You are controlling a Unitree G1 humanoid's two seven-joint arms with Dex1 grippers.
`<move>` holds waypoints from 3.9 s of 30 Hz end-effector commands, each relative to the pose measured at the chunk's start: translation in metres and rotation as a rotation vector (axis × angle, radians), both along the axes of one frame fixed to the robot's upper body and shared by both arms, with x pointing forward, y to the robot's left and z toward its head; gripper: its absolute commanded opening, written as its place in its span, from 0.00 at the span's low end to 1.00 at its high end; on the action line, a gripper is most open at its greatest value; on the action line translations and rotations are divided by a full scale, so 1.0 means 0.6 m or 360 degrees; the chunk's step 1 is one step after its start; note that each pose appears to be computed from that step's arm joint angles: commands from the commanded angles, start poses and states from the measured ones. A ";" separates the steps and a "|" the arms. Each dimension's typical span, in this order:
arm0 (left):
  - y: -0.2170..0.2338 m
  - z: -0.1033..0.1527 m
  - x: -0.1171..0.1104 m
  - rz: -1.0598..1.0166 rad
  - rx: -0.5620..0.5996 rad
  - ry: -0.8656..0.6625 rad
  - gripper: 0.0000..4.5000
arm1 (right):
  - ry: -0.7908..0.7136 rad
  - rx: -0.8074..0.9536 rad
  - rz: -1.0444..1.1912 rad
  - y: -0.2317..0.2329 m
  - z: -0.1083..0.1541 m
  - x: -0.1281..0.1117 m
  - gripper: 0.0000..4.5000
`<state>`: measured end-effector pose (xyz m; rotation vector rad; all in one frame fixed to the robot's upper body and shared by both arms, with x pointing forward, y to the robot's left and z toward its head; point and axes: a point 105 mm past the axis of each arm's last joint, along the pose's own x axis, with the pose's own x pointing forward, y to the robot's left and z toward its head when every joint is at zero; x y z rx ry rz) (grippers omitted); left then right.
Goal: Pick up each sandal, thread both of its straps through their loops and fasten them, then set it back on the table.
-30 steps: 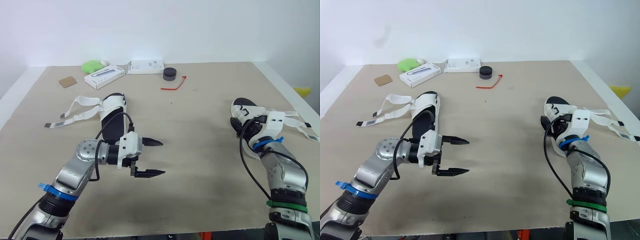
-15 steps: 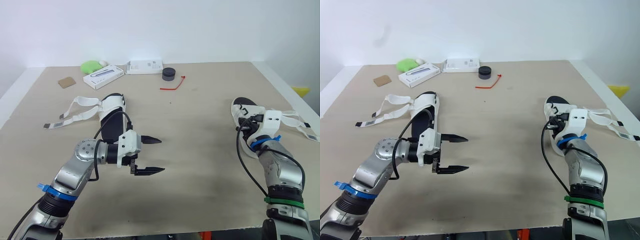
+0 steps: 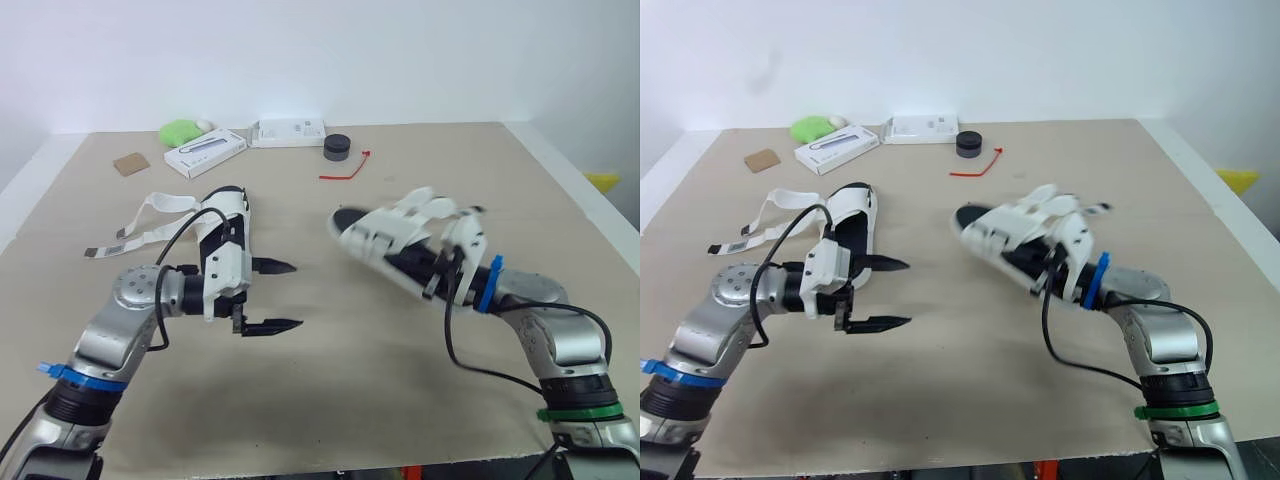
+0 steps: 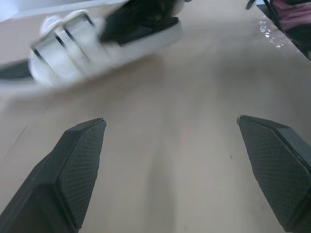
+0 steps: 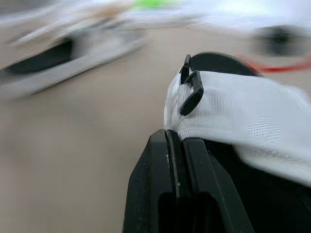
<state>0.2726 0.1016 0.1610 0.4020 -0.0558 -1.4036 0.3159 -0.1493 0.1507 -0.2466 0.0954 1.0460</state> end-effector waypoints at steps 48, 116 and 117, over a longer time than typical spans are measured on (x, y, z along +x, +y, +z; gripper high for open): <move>0.039 -0.012 -0.052 0.0000 0.0087 -0.0042 1.00 | -0.0091 -0.0284 0.1001 0.016 0.008 -0.073 0.98; -0.022 -0.067 0.040 0.0019 0.0263 -0.0045 0.00 | 0.1366 0.0740 -0.0584 0.013 0.058 0.152 0.99; -0.023 -0.067 0.040 0.0017 0.0262 -0.0047 0.00 | 0.1366 0.0754 -0.0607 0.014 0.056 0.158 0.99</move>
